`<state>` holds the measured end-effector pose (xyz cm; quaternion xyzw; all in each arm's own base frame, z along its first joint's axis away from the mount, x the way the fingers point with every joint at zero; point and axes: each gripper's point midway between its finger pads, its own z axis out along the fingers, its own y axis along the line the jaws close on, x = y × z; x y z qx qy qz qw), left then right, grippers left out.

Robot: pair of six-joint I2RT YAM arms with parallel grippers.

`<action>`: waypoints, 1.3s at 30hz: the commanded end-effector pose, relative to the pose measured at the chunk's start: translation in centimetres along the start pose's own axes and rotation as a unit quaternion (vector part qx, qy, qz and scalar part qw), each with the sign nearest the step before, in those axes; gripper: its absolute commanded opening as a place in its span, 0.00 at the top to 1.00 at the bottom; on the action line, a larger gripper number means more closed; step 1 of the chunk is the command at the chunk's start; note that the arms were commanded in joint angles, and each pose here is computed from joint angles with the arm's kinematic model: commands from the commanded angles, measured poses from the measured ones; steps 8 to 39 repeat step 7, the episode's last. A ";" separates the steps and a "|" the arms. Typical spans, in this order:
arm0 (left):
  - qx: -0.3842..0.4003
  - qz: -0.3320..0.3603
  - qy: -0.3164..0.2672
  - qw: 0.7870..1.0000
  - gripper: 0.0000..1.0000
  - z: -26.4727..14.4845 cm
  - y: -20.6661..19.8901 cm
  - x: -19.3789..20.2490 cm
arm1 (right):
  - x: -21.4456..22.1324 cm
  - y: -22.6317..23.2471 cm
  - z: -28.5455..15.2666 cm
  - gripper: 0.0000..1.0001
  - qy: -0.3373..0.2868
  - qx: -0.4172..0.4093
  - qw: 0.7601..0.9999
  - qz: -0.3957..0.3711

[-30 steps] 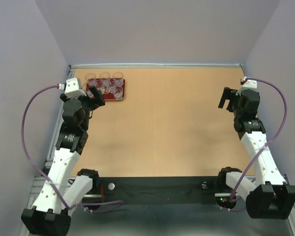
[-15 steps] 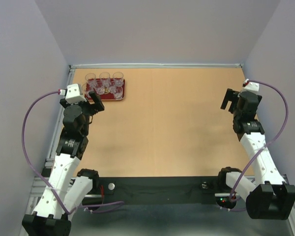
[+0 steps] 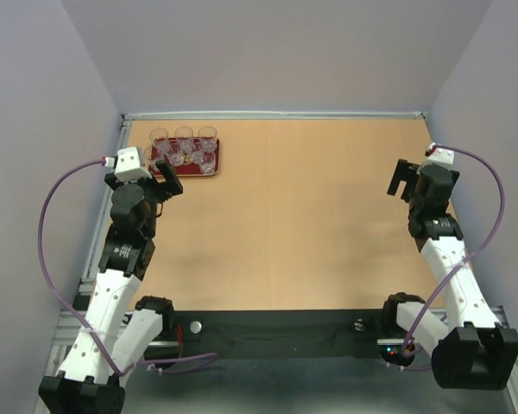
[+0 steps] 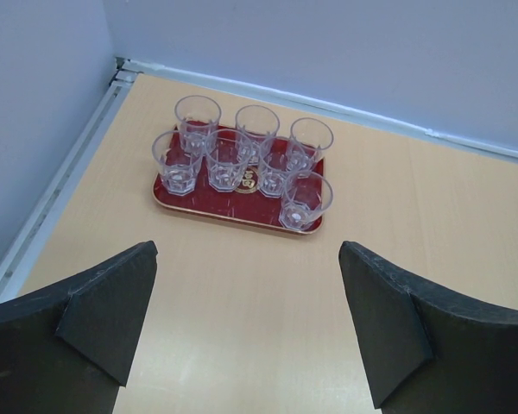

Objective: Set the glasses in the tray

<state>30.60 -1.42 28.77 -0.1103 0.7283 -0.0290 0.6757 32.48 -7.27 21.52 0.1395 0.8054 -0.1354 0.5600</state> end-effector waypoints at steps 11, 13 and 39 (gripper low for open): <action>-0.006 0.003 -0.021 1.000 0.01 -0.1 0.4 -0.8 | -1.6 -0.6 -0.4 0.00 -0.040 0.010 0.999 0.011; -0.006 0.003 -0.021 1.000 0.01 -0.1 0.4 -0.8 | -1.6 -0.6 -0.4 0.00 -0.040 0.010 0.999 0.011; -0.006 0.003 -0.021 1.000 0.01 -0.1 0.4 -0.8 | -1.6 -0.6 -0.4 0.00 -0.040 0.010 0.999 0.011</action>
